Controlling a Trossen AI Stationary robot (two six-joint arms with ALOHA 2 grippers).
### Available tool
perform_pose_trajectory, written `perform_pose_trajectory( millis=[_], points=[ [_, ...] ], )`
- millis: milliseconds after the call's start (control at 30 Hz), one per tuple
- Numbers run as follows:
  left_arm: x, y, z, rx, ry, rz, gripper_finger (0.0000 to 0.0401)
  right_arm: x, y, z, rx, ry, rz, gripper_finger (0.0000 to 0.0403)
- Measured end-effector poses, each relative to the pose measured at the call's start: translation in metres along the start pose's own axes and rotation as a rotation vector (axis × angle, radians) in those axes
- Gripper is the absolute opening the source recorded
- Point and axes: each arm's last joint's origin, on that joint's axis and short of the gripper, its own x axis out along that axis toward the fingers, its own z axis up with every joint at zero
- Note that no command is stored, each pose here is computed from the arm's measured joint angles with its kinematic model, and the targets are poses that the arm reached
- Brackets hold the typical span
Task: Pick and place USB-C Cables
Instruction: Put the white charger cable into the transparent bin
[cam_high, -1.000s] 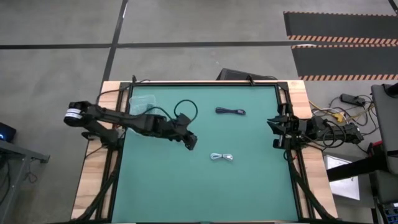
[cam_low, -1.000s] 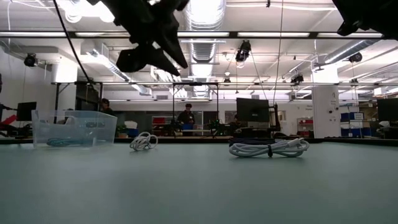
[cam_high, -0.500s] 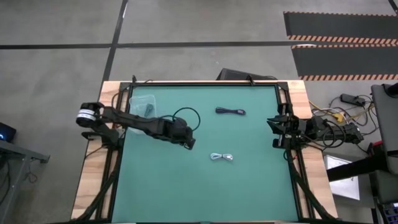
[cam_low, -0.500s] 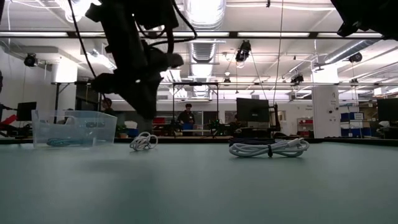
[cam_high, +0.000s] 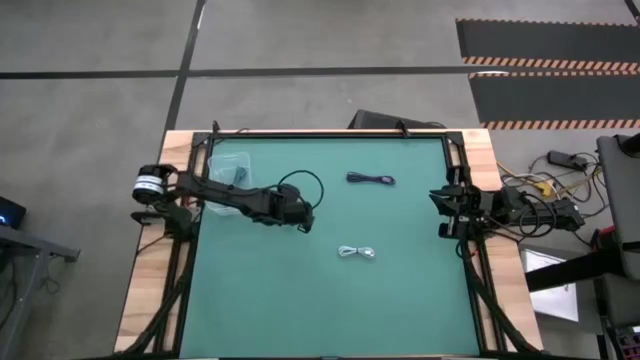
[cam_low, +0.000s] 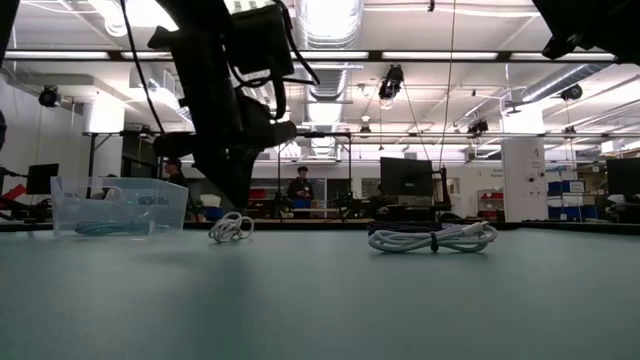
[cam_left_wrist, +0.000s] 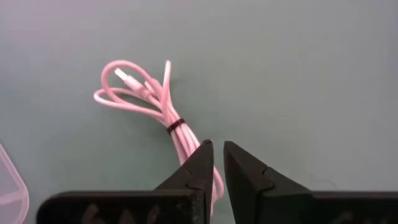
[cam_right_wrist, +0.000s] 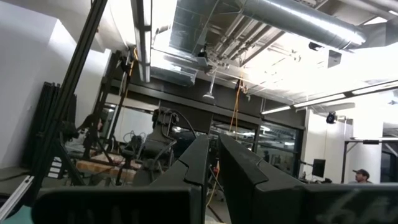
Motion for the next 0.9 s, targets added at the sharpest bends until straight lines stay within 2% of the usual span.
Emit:
perform_pose_trajectory(
  millis=[100, 500, 900],
  points=[
    [0.006, -0.001, -0.002, 0.013, 0.010, 0.019, 0.0038, 0.000, 0.000, 0.000, 0.000, 0.001, 0.001, 0.0027],
    [0.013, -0.001, -0.005, 0.021, 0.001, 0.049, 0.0133, 0.000, 0.000, 0.000, 0.000, 0.000, 0.001, 0.0027],
    [0.026, -0.002, -0.009, 0.033, -0.009, 0.099, 0.0142, 0.000, 0.000, 0.000, 0.000, 0.003, 0.001, 0.0027]
  ],
)
